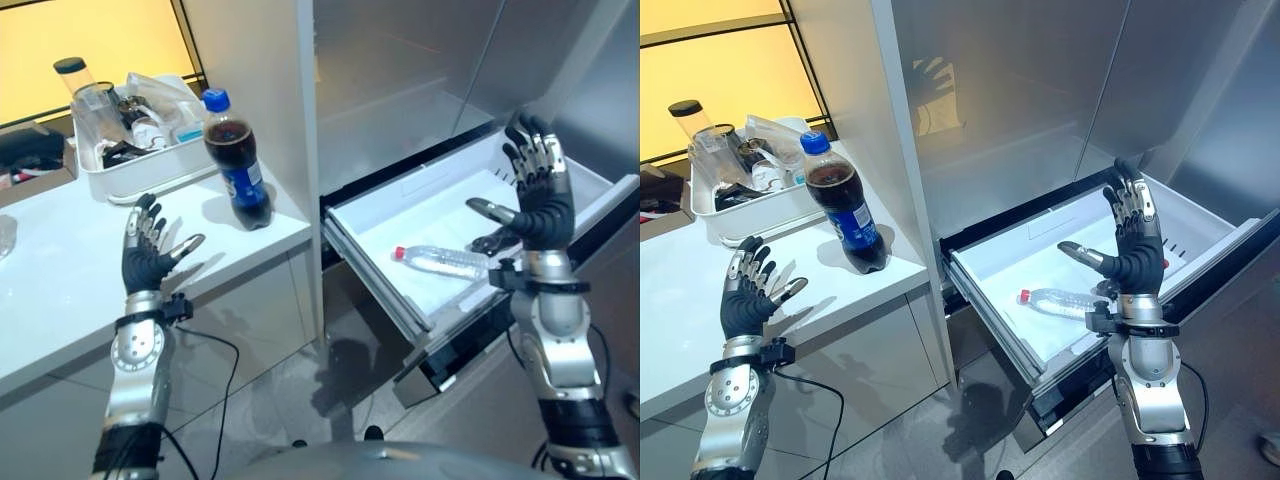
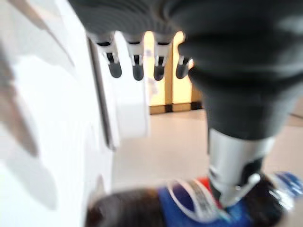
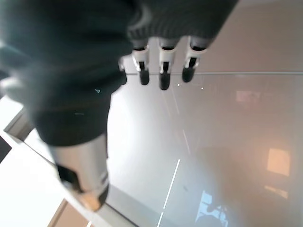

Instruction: Take the drinks into the refrigerator

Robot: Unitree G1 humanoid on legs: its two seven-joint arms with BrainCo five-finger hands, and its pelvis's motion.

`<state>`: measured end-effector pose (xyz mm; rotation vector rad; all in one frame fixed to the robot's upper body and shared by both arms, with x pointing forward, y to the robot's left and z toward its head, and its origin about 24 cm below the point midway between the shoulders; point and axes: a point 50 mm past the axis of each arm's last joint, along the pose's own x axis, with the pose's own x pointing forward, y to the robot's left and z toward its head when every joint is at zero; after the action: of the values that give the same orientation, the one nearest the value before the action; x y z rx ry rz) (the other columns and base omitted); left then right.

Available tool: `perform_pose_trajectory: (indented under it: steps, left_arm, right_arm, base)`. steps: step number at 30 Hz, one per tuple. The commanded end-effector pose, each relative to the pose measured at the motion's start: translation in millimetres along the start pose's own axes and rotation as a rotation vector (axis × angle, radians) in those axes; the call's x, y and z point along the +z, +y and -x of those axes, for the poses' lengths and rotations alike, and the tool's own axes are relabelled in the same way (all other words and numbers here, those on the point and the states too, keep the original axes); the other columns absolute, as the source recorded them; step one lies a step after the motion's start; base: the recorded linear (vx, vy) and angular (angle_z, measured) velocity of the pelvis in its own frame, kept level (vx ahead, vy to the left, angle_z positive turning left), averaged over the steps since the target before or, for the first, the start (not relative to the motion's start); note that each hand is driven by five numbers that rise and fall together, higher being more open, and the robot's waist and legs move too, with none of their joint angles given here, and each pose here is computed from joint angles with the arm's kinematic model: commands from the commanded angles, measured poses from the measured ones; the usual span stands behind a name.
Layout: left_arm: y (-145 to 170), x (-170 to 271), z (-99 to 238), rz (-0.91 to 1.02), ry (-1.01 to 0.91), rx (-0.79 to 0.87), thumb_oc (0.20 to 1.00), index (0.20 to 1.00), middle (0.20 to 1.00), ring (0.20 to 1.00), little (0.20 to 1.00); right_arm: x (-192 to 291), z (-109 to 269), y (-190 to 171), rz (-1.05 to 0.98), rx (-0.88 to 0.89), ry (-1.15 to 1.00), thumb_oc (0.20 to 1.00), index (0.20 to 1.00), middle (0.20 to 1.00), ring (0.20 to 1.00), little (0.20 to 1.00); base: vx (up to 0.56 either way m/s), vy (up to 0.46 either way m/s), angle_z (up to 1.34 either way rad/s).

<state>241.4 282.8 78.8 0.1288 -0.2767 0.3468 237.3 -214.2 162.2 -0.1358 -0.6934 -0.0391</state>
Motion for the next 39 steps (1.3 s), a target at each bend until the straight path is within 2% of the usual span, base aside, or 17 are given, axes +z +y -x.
perform_pose_trajectory:
  steps: [1, 6, 13, 29, 39]
  left_arm:
    - [7, 17, -22, -0.085, -0.09, 0.001, 1.0, 1.0, 1.0, 1.0, 1.0]
    - [16, 18, -41, -0.121, -0.071, 0.034, 1.0, 1.0, 1.0, 1.0, 1.0]
    - [15, 9, -48, -0.113, -0.014, 0.026, 1.0, 1.0, 1.0, 1.0, 1.0]
    - [-33, -16, -50, -0.238, 0.102, -0.252, 1.0, 1.0, 1.0, 1.0, 1.0]
    - [-54, -28, -51, -0.293, 0.163, -0.328, 1.0, 1.0, 1.0, 1.0, 1.0]
  right_arm:
    - [18, -16, 0, -0.048, -0.001, -0.133, 1.0, 1.0, 1.0, 1.0, 1.0]
    - [22, -18, 3, -0.082, 0.022, -0.151, 1.0, 1.0, 1.0, 1.0, 1.0]
    - [25, -19, 9, -0.107, 0.059, -0.156, 1.0, 1.0, 1.0, 1.0, 1.0]
    - [21, -12, 8, -0.143, 0.066, -0.122, 1.0, 1.0, 1.0, 1.0, 1.0]
    - [16, -6, 8, -0.161, 0.057, -0.089, 1.0, 1.0, 1.0, 1.0, 1.0]
  base:
    - [0.01, 0.018, -0.08]
    - [0.01, 0.016, -0.06]
    - [0.02, 0.013, -0.1]
    - [0.02, 0.001, -0.04]
    - [0.0, 0.0, -0.01]
